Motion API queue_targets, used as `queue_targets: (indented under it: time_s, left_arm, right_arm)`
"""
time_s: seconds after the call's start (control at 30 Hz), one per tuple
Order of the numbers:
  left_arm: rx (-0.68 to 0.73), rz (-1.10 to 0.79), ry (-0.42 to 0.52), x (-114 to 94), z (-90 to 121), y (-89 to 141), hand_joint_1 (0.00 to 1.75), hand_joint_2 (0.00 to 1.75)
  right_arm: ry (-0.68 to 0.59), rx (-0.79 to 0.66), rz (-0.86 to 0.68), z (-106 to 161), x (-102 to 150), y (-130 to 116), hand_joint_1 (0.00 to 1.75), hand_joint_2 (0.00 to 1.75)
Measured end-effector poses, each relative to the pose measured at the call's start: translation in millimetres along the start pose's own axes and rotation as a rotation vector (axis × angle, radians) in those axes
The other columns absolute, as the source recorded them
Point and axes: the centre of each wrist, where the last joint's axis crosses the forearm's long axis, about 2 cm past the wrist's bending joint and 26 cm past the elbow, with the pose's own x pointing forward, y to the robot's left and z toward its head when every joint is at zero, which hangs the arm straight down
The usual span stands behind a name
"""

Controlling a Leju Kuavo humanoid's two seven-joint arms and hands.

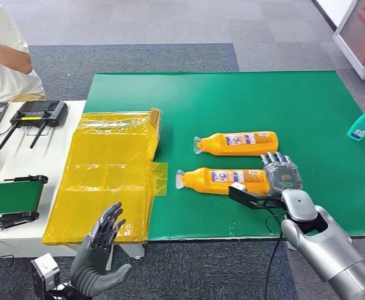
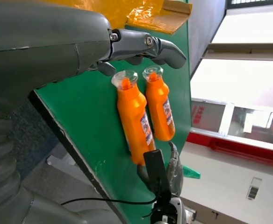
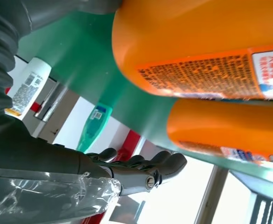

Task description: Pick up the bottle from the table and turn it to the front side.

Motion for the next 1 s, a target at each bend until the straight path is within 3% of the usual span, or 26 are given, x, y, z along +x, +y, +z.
queue_targets:
  time_s: [0.37,0.93,1.0]
  left_arm:
    - [-0.033,0.04,-0.012,-7.2,-7.4,2.0,0.0,1.75]
    - [-0.029,0.051,0.013,-13.5,-4.1,4.6,0.0,1.75]
    - [-0.027,0.046,0.014,-13.6,-3.6,5.0,0.0,1.75]
  right_arm:
    - [-0.069,0.127,-0.019,-29.2,20.7,6.2,0.0,1.75]
    - [-0.098,0.207,-0.006,-44.3,25.0,13.9,0.02,1.75]
    - [-0.099,0.219,-0.004,-44.4,24.3,16.7,0.85,1.75]
